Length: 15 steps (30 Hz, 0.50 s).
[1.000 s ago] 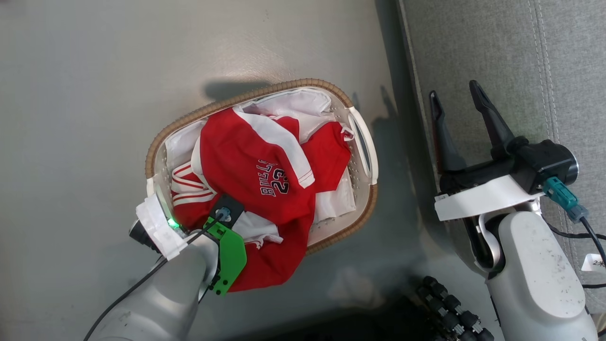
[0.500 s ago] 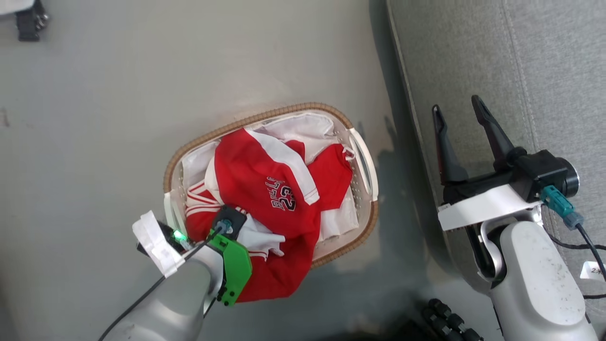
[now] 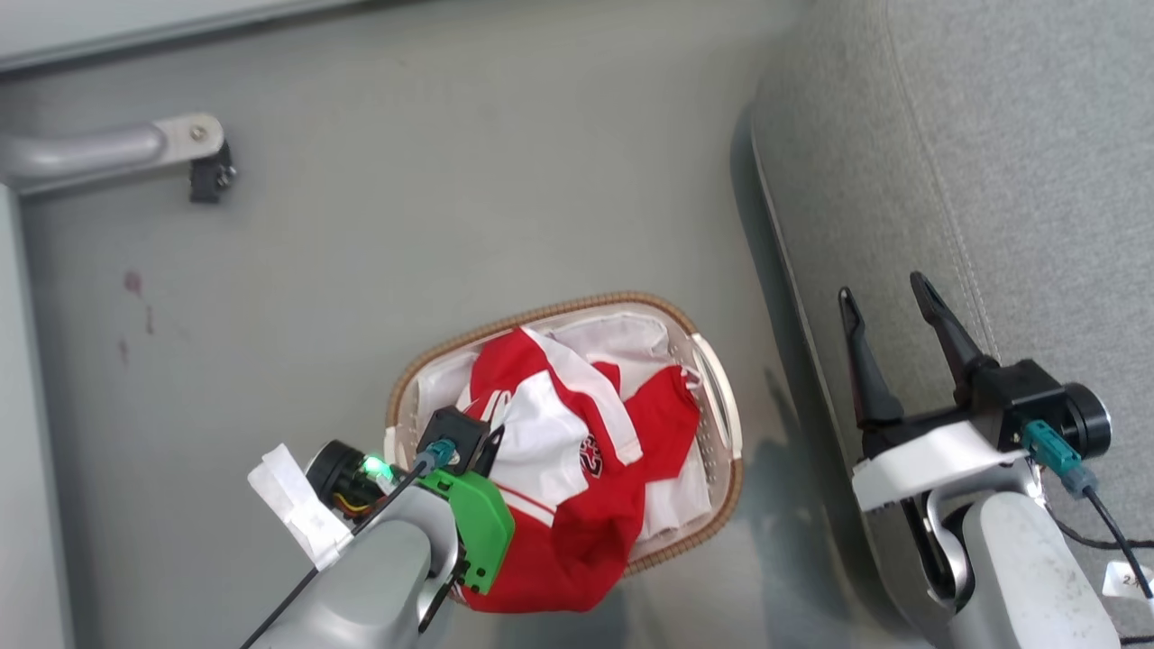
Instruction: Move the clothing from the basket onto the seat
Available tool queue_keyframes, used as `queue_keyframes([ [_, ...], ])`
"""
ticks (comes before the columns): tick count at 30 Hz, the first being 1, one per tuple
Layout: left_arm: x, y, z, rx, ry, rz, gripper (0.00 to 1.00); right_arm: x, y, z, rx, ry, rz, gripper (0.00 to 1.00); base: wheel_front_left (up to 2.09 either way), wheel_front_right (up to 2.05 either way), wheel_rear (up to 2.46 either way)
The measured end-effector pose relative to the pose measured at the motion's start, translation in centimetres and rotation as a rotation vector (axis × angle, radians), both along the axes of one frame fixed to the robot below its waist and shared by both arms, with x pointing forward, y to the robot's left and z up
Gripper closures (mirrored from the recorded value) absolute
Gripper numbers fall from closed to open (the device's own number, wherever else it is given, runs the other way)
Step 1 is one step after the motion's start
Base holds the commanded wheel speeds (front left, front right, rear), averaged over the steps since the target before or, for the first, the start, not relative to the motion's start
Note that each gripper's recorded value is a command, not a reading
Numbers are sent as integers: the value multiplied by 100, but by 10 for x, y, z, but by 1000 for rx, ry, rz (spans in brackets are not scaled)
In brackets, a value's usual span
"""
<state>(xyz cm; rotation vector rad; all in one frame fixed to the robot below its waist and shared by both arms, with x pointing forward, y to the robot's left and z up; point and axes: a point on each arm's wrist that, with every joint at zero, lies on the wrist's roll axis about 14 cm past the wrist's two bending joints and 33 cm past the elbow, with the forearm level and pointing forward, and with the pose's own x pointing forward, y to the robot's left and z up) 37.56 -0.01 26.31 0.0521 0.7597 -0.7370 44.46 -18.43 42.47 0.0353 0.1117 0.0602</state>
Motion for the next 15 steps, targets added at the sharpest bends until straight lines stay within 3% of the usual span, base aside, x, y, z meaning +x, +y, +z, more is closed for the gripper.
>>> queue_keyframes([
  [6, 35, -8, 74, -99, -224, 43, 100, -19, 6, 23, 3, -42, 12, 0, 0, 0, 0],
  [15, 47, -1, 190, -171, -586, 2, 100, -52, 12, 57, -1, -120, 28, 0, 0, 0, 0],
])
